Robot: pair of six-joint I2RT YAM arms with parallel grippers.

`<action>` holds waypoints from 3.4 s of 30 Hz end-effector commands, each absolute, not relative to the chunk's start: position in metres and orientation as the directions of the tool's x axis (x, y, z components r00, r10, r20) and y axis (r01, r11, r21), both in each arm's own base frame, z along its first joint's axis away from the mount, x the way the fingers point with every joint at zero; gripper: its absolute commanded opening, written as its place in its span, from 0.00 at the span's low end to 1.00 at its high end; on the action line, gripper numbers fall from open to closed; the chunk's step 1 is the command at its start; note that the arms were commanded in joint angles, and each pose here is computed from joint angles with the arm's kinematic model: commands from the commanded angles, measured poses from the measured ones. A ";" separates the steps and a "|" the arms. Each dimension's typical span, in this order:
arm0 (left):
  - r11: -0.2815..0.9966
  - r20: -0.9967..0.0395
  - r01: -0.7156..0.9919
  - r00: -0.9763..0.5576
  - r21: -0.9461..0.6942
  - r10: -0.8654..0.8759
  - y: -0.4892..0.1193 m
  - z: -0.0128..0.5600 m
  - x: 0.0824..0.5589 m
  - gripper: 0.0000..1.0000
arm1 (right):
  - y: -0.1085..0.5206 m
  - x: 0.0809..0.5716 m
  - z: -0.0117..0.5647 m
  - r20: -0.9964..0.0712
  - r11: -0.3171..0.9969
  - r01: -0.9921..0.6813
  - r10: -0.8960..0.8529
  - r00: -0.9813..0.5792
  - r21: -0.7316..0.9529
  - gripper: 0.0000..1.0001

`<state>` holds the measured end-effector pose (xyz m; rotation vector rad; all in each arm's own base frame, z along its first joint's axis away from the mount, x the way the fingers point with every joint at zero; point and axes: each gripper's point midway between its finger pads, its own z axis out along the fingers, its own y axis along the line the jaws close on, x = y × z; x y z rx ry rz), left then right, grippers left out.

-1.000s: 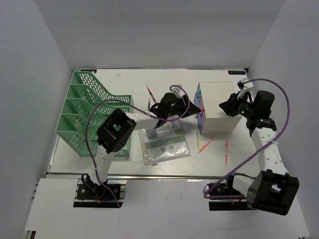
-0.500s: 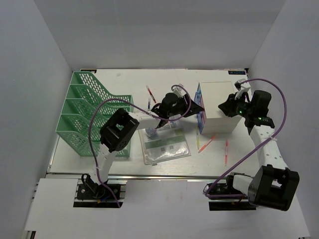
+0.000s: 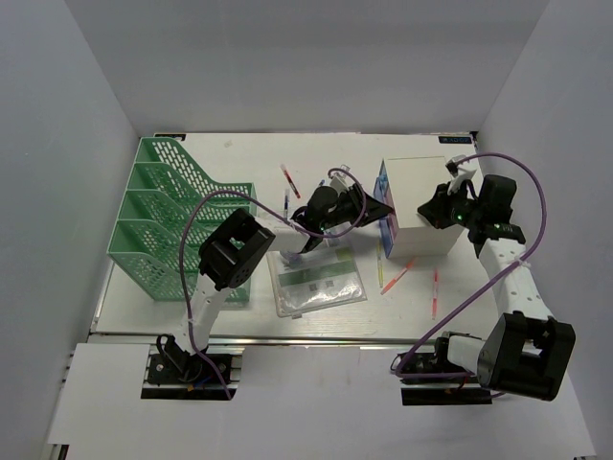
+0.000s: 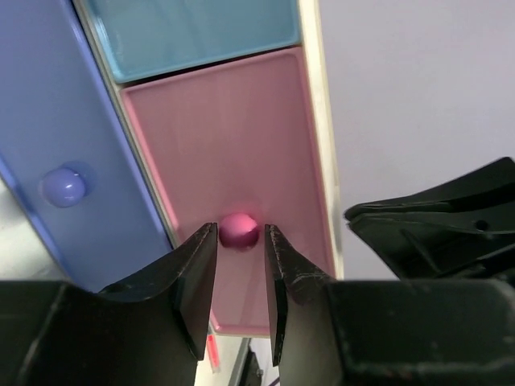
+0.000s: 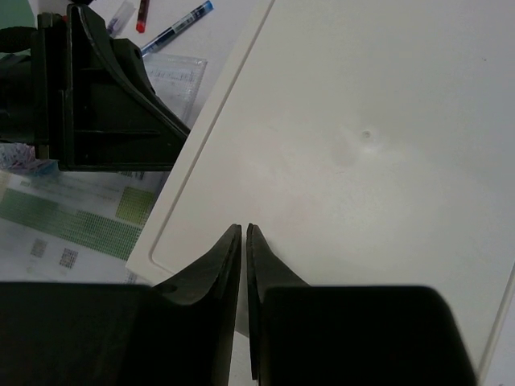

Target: Organize the desk

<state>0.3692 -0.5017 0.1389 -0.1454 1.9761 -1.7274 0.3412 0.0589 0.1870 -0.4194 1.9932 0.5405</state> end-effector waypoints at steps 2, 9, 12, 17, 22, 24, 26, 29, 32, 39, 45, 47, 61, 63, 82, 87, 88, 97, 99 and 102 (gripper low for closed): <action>0.118 -0.288 0.263 -0.872 -0.958 -0.397 -0.503 0.155 0.360 0.40 | 0.060 0.345 0.193 -0.893 0.836 -0.517 -0.080 -0.443 0.182 0.11; 0.089 -0.267 0.252 -0.874 -0.963 -0.407 -0.503 0.158 0.360 0.40 | 0.064 0.345 0.184 -0.876 0.828 -0.526 -0.094 -0.473 0.195 0.10; 0.087 -0.262 0.248 -0.875 -0.965 -0.408 -0.505 0.157 0.362 0.40 | 0.066 0.344 0.181 -0.870 0.823 -0.533 -0.105 -0.481 0.195 0.09; 0.077 -0.249 0.239 -0.876 -0.968 -0.413 -0.506 0.155 0.364 0.37 | 0.069 0.344 0.176 -0.861 0.819 -0.539 -0.120 -0.495 0.196 0.08; 0.071 -0.245 0.237 -0.877 -0.969 -0.413 -0.508 0.155 0.365 0.22 | 0.071 0.343 0.175 -0.858 0.818 -0.542 -0.129 -0.497 0.191 0.07; 0.073 -0.242 0.233 -0.878 -0.970 -0.414 -0.507 0.152 0.365 0.17 | 0.071 0.343 0.174 -0.857 0.819 -0.542 -0.132 -0.498 0.189 0.07; 0.068 -0.243 0.236 -0.877 -0.969 -0.415 -0.507 0.154 0.364 0.12 | 0.072 0.343 0.174 -0.856 0.817 -0.544 -0.133 -0.499 0.190 0.06; 0.068 -0.245 0.239 -0.874 -0.969 -0.419 -0.506 0.156 0.364 0.08 | 0.072 0.343 0.174 -0.857 0.818 -0.544 -0.135 -0.497 0.187 0.06; 0.071 -0.242 0.234 -0.875 -0.970 -0.420 -0.506 0.155 0.364 0.24 | 0.072 0.343 0.174 -0.856 0.818 -0.544 -0.136 -0.498 0.187 0.06; 0.077 -0.239 0.228 -0.876 -0.971 -0.420 -0.508 0.152 0.367 0.45 | 0.073 0.343 0.173 -0.856 0.816 -0.548 -0.139 -0.498 0.186 0.07; 0.067 -0.240 0.234 -0.875 -0.970 -0.421 -0.510 0.156 0.369 0.41 | 0.075 0.342 0.173 -0.855 0.813 -0.552 -0.143 -0.499 0.186 0.07; 0.063 -0.237 0.232 -0.876 -0.971 -0.420 -0.510 0.155 0.368 0.38 | 0.075 0.342 0.173 -0.854 0.812 -0.552 -0.143 -0.500 0.188 0.07; 0.010 -0.213 0.231 -0.876 -0.973 -0.433 -0.508 0.156 0.366 0.16 | 0.076 0.342 0.171 -0.850 0.813 -0.551 -0.146 -0.506 0.188 0.06; 0.006 -0.214 0.235 -0.875 -0.972 -0.434 -0.507 0.159 0.366 0.13 | 0.076 0.342 0.171 -0.849 0.814 -0.551 -0.148 -0.507 0.187 0.06; 0.030 -0.211 0.223 -0.863 -0.974 -0.458 -0.471 0.159 0.354 0.05 | 0.071 0.345 0.164 -0.834 0.830 -0.528 -0.154 -0.530 0.182 0.05; 0.047 -0.206 0.209 -0.852 -0.977 -0.481 -0.457 0.158 0.357 0.06 | 0.069 0.345 0.163 -0.833 0.833 -0.523 -0.155 -0.531 0.178 0.04; 0.053 -0.203 0.203 -0.851 -0.978 -0.484 -0.455 0.156 0.356 0.05 | 0.070 0.345 0.162 -0.831 0.833 -0.524 -0.158 -0.533 0.177 0.05; 0.084 -0.197 0.179 -0.841 -0.980 -0.503 -0.433 0.160 0.365 0.06 | 0.067 0.347 0.159 -0.823 0.842 -0.511 -0.160 -0.546 0.175 0.04; 0.090 -0.199 0.178 -0.838 -0.980 -0.509 -0.427 0.161 0.367 0.05 | 0.067 0.347 0.158 -0.822 0.842 -0.511 -0.161 -0.547 0.176 0.05; 0.108 -0.205 0.174 -0.838 -0.979 -0.505 -0.423 0.158 0.368 0.06 | 0.067 0.347 0.158 -0.822 0.842 -0.509 -0.159 -0.547 0.176 0.05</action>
